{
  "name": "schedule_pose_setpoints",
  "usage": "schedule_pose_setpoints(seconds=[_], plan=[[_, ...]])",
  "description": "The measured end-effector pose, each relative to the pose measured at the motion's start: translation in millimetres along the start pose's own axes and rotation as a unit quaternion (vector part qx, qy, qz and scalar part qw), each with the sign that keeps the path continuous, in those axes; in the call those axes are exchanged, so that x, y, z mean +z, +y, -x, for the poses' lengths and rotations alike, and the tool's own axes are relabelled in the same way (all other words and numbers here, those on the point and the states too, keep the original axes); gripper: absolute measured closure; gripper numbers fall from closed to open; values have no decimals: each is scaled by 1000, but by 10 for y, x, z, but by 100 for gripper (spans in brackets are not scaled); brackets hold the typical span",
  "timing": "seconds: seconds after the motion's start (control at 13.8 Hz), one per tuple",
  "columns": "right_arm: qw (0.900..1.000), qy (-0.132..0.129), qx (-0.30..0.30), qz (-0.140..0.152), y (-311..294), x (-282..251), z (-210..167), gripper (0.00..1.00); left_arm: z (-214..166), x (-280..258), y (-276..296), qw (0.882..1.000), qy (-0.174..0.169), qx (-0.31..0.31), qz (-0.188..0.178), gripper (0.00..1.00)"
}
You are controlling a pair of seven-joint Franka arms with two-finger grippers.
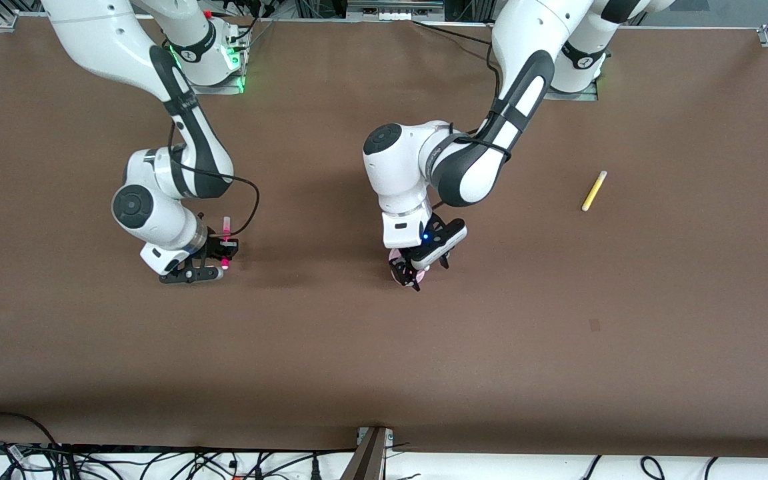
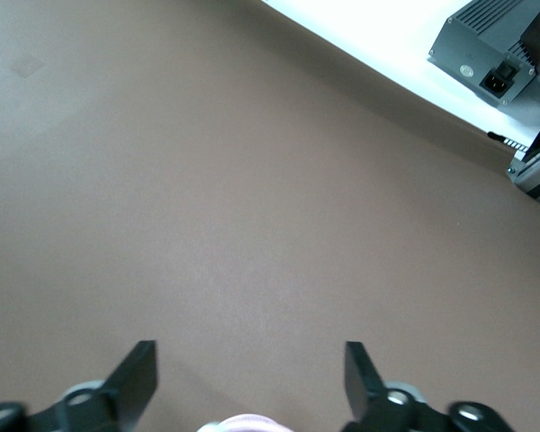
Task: Organize pens into pink holder with both arms
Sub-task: 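Release the purple marker and withdraw the left gripper while right lifts pink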
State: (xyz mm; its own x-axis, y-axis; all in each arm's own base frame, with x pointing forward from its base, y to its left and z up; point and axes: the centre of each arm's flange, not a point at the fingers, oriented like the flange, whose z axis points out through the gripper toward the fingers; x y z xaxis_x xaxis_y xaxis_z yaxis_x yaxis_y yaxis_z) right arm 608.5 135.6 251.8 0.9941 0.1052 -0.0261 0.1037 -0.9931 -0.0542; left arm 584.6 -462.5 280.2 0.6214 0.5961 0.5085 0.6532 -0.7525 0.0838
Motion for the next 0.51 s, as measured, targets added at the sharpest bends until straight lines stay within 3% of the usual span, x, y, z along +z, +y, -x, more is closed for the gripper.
schedule_pose_setpoints(seconds=[0.07, 0.36, 0.51], plan=[[1000, -1, -6, -3, -4, -228, -41, 83, -54, -7, 8, 1000, 3, -1, 0, 0], [1000, -5, -20, -12, 47, -1118, -187, 83, -634, -229, -16, 1000, 18, 7, -11, 0], [999, 8, -27, -17, -17, -1445, -207, 83, -1147, -408, -128, 999, -21, 26, -17, 0]])
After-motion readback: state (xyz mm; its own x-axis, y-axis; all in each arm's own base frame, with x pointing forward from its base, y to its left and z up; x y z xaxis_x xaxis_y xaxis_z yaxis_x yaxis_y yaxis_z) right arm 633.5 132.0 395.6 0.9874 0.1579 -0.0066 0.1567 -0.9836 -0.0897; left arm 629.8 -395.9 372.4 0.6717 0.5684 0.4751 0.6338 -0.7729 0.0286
